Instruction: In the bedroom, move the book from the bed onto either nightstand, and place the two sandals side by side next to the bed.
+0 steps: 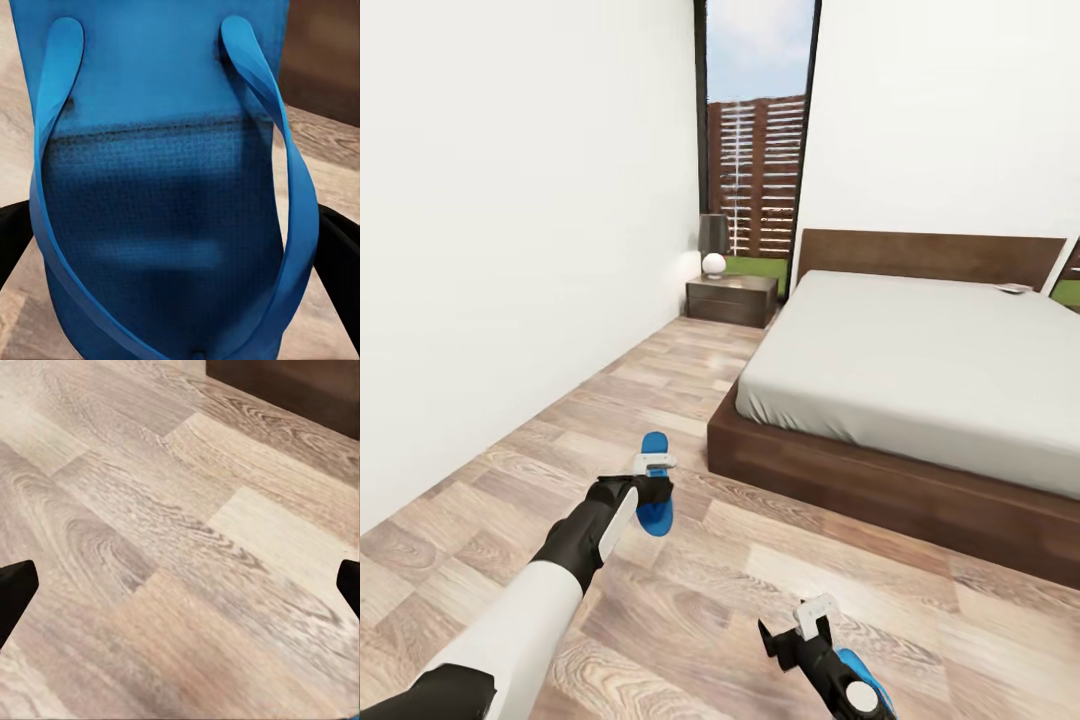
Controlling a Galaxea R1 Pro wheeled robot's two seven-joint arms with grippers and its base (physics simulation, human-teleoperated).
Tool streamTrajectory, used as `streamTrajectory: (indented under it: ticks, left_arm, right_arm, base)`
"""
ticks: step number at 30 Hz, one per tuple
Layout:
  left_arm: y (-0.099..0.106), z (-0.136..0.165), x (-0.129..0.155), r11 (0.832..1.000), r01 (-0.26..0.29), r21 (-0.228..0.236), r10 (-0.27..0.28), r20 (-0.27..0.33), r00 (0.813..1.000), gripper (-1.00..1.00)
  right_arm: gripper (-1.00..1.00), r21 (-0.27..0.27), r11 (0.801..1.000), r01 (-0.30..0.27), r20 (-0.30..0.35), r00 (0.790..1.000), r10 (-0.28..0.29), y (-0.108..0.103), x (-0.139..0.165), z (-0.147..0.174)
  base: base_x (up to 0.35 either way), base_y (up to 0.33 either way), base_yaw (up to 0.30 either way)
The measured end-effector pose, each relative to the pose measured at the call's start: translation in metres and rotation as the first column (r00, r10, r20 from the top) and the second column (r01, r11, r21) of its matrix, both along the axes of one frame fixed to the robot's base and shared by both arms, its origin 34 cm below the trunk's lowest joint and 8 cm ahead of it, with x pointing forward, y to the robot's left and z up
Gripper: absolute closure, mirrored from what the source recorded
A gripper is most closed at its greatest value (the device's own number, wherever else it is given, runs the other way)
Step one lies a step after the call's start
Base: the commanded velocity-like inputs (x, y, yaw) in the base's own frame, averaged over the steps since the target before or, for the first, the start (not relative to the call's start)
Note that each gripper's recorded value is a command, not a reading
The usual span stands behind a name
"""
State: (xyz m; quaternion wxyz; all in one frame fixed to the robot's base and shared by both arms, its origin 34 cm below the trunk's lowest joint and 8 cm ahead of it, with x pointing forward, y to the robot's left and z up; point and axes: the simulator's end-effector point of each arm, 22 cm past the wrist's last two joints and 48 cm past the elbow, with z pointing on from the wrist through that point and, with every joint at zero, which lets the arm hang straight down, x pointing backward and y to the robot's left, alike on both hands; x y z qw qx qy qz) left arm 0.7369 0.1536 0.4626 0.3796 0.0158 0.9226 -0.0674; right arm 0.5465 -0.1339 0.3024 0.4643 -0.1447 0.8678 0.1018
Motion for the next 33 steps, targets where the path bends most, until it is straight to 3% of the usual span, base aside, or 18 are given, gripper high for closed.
streamTrajectory:
  ticks: [6,18,26,33]
  left_arm:
    - [-0.007,-0.006,-0.001,0.998,-0.016,-0.055,0.017,0.014,1.000,1.00]
    - [-0.007,-0.007,-0.001,0.998,-0.015,-0.056,0.016,0.017,1.000,1.00]
    - [-0.006,-0.008,-0.002,0.998,-0.017,-0.053,0.017,0.015,1.000,1.00]
    - [-0.006,-0.009,-0.004,0.998,-0.017,-0.053,0.017,0.013,1.000,1.00]
  right_arm:
    - [-1.00,-0.009,1.000,0.022,0.038,0.999,-0.021,-0.002,0.010,0.011]
    - [-1.00,-0.012,0.999,0.044,0.036,0.998,-0.044,-0.011,0.012,0.010]
    - [-1.00,-0.012,0.999,0.044,0.037,0.998,-0.044,-0.011,0.012,0.010]
    - [-1.00,-0.014,0.999,0.044,0.039,0.998,-0.043,-0.012,0.012,0.011]
  base:
    - [0.075,0.272,-0.104]
    - [-0.068,0.133,-0.292]
    - [0.222,0.014,-0.293]
    - [0.107,0.240,-0.292]
